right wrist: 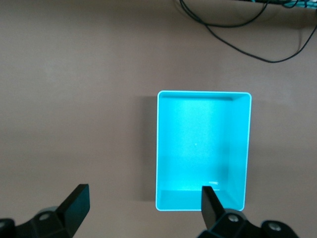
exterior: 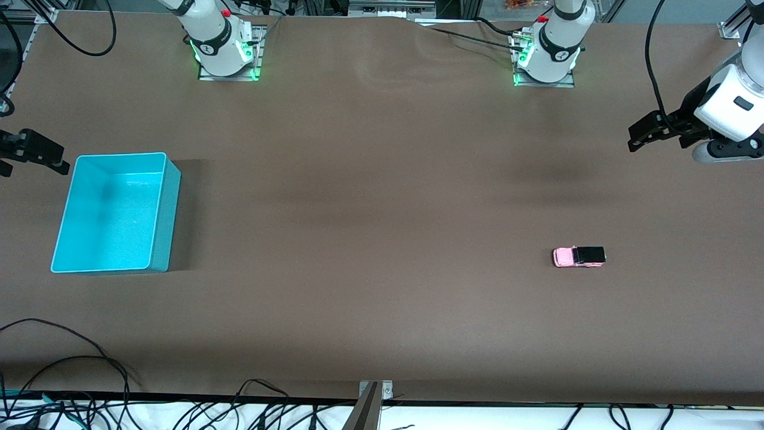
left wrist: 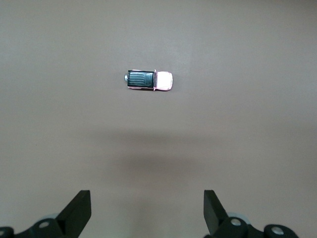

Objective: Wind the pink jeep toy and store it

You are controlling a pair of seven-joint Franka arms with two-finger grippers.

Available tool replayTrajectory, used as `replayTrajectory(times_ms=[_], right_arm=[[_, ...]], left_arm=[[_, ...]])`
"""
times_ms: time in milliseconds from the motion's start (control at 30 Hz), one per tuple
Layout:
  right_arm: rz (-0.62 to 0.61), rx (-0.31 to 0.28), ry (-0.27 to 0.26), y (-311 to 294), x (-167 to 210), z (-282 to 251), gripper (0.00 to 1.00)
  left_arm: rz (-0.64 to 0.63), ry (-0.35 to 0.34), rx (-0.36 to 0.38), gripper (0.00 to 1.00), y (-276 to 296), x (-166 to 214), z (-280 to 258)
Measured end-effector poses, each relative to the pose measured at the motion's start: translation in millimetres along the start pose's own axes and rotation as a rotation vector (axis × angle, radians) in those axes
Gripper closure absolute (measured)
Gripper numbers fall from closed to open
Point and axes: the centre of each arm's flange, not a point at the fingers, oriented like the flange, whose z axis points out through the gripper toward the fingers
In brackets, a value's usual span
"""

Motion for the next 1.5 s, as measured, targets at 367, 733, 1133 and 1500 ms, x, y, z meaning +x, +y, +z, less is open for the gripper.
replayTrajectory(times_ms=[367,733,1133,1500], right_arm=[[0.003,0.002,-0.015,0,-2,-1,0.00],[0.007,0.010,-0.067,0,-8,3,0.00],[0.015,0.011,-0.077,0,-9,4,0.00],[0.013,0.011,-0.080,-2,-9,5,0.00]], left_arm=[[0.000,0.003,0.000,0.00,0,0,-2],[-0.030,0.014,-0.002,0.00,-16,1,-12],[-0.030,0.017,-0.002,0.00,-16,1,-15],[-0.030,0.015,-0.002,0.00,-16,2,-14]])
